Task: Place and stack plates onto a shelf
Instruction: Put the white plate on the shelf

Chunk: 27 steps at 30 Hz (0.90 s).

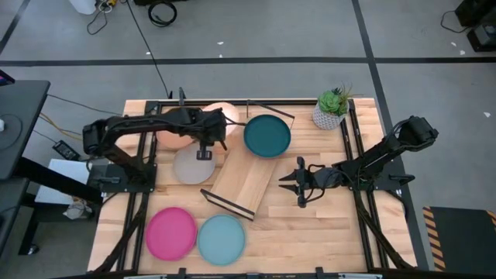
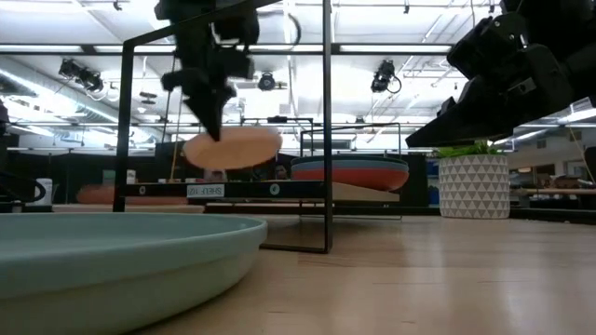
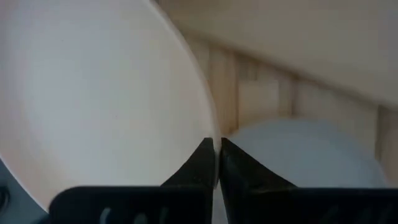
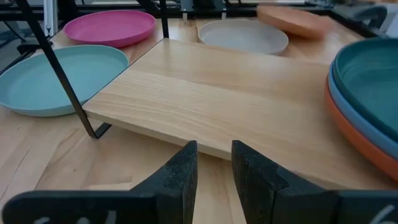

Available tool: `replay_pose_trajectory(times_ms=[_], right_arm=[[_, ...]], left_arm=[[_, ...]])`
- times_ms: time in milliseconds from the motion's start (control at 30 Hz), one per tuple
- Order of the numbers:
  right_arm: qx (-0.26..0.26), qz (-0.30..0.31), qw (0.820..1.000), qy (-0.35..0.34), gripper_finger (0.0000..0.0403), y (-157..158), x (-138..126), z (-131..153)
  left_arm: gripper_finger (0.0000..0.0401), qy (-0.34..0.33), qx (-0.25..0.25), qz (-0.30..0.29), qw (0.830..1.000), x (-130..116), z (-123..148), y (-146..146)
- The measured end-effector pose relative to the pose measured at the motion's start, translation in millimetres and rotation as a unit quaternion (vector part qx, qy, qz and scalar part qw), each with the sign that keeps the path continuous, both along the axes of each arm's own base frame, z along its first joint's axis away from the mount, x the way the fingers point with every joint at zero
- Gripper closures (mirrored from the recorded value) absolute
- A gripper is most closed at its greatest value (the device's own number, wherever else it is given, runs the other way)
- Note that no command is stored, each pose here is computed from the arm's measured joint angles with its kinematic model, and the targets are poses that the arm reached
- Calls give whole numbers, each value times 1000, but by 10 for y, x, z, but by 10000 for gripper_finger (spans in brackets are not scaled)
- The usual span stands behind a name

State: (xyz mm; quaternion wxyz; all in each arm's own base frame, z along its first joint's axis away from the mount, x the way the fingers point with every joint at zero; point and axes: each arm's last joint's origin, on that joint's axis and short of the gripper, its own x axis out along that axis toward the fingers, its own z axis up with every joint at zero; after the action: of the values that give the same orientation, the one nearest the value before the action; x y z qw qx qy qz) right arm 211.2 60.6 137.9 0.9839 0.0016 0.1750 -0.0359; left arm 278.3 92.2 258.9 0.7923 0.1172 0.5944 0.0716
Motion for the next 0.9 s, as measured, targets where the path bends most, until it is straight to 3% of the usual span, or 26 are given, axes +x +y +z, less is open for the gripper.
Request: replay_pose_trajectory(times_ms=[133, 267, 400, 500, 600, 733, 900], right_arm=[[-9, 6, 1000, -14, 298, 4, 10, 28], [-11, 6, 1000, -12, 298, 3, 9, 25], [-14, 7, 1000, -10, 298, 3, 8, 22], [-21, 10, 1000, -16, 298, 5, 12, 35], [-20, 12, 1000, -22, 298, 6, 16, 46], [-21, 12, 999, -26, 298, 7, 18, 56], [-25, 14, 999, -29, 298, 8, 20, 61]], left_arm=[[384, -65, -17, 7, 998, 42, 78, -7], [384, -76, -102, 11, 992, 1, 99, -105], [384, -78, -196, -37, 977, -51, 164, -319], [384, -48, -214, -93, 971, -112, 179, -485], [384, 6, -193, -144, 971, -188, 158, -625], [384, 55, -105, -235, 965, -220, 147, -793], [384, 94, -5, -369, 924, -204, 127, -955]])
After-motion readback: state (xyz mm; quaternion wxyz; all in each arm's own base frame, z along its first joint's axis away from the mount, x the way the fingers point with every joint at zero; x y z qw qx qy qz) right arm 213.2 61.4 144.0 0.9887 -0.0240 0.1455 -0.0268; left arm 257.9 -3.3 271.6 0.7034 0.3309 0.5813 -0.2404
